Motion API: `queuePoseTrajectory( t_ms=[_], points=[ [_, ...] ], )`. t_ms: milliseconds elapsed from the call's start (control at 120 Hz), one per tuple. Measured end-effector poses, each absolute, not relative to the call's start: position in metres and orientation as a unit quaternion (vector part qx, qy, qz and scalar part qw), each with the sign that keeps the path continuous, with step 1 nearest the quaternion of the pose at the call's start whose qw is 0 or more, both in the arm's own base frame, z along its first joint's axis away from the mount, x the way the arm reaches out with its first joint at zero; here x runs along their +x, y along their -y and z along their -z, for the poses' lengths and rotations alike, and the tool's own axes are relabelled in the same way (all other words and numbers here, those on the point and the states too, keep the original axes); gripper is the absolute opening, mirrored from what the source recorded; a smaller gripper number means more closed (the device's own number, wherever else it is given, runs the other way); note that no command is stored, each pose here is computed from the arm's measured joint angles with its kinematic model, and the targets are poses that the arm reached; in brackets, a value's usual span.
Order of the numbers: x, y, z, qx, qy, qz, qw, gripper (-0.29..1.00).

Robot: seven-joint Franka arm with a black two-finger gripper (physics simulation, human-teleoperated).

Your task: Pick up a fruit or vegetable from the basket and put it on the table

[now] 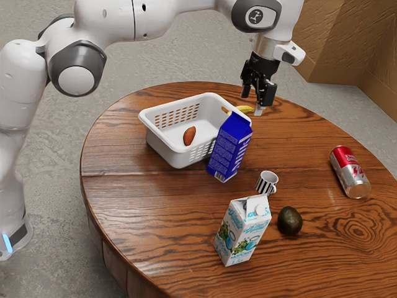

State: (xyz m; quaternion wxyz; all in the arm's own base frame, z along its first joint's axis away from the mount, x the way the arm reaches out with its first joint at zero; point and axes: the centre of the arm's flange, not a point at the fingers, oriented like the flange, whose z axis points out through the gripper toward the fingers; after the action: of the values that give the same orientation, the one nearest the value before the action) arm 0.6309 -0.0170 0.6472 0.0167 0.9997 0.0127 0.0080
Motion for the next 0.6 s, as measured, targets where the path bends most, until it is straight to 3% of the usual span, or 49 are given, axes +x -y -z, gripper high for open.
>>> queuePoseTrajectory(
  t_ms=[308, 492, 600],
  points=[
    [0.632, 0.013, -0.645, 1.000, -0.018, -0.005, 0.025, 0.70],
    [0.614, -0.086, -0.665, 0.989, -0.150, -0.004, -0.007, 0.70],
    [0.609, -0.095, -0.673, 0.982, -0.190, -0.003, -0.011, 0.70]
  ],
)
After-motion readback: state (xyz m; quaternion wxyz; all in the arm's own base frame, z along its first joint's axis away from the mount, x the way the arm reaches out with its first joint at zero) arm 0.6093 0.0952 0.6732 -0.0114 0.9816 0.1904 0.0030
